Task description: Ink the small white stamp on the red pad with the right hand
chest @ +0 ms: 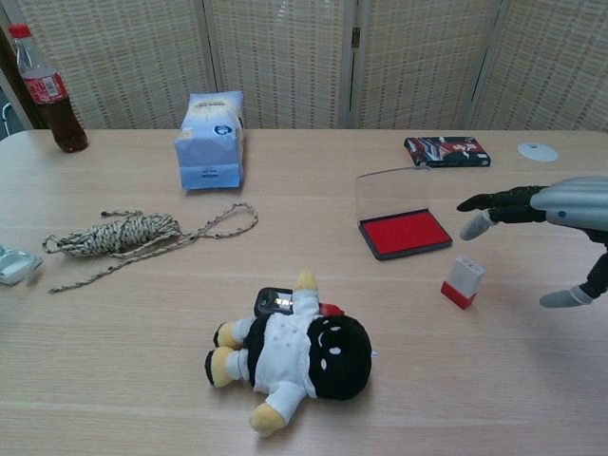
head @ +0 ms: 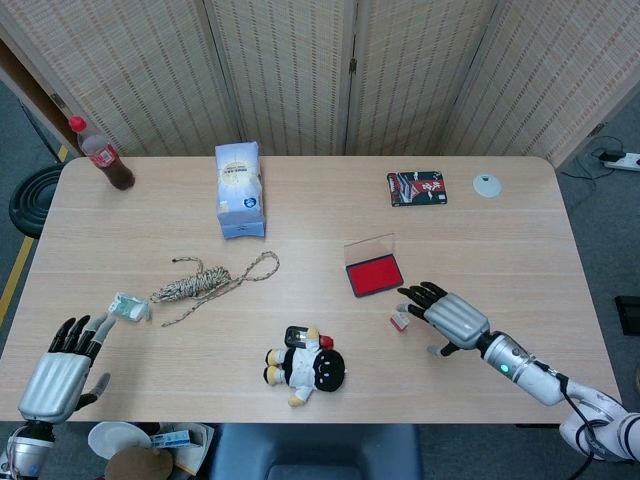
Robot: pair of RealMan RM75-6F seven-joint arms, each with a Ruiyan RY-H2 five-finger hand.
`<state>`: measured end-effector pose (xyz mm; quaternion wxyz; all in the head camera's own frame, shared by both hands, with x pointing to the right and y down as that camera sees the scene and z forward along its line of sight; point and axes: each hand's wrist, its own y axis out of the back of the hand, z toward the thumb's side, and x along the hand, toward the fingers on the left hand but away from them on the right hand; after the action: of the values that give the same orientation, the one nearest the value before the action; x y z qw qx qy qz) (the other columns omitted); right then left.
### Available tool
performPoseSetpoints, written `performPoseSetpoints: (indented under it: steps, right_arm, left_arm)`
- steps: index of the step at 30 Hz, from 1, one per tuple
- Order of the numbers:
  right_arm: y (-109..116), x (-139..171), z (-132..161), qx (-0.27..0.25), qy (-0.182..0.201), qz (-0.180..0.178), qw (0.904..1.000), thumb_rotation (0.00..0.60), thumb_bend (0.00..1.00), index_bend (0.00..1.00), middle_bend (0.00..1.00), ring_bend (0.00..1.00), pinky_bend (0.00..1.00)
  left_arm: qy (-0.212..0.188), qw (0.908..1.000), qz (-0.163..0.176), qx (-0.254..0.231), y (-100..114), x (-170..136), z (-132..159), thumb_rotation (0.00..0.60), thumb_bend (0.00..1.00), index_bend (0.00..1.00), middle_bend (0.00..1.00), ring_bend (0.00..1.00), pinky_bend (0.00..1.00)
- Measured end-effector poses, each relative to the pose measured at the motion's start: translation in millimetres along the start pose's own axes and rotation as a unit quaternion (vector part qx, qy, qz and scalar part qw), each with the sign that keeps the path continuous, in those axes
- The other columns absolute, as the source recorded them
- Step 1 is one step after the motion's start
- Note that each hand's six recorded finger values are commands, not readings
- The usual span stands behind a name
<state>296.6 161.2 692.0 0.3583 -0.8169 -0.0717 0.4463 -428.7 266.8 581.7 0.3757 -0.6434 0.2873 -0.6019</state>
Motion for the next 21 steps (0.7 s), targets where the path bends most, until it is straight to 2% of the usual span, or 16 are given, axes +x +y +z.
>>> performPoseSetpoints:
  steps: [8,21]
  right_arm:
    - [3.2,-18.0,-5.3,0.008,-0.003,-0.002,1.0000,0.600,0.22,0.18,0.00,0.00,0.00]
    - [1.5,-35.6,-5.7,0.003,-0.011,-0.001,0.9999,0.600,0.22,0.22,0.00,0.00,0.00]
  left_arm:
    - [0.007,1.0000,-0.001,-0.002,-0.4,0.5,-2.8,0.600,0.34,0.00,0.00,0.00,0.06]
    - [-0.003,1.0000,-0.003,-0.007,0.9,0.8,-0.3,0.600,0.34,0.00,0.00,0.00,0.06]
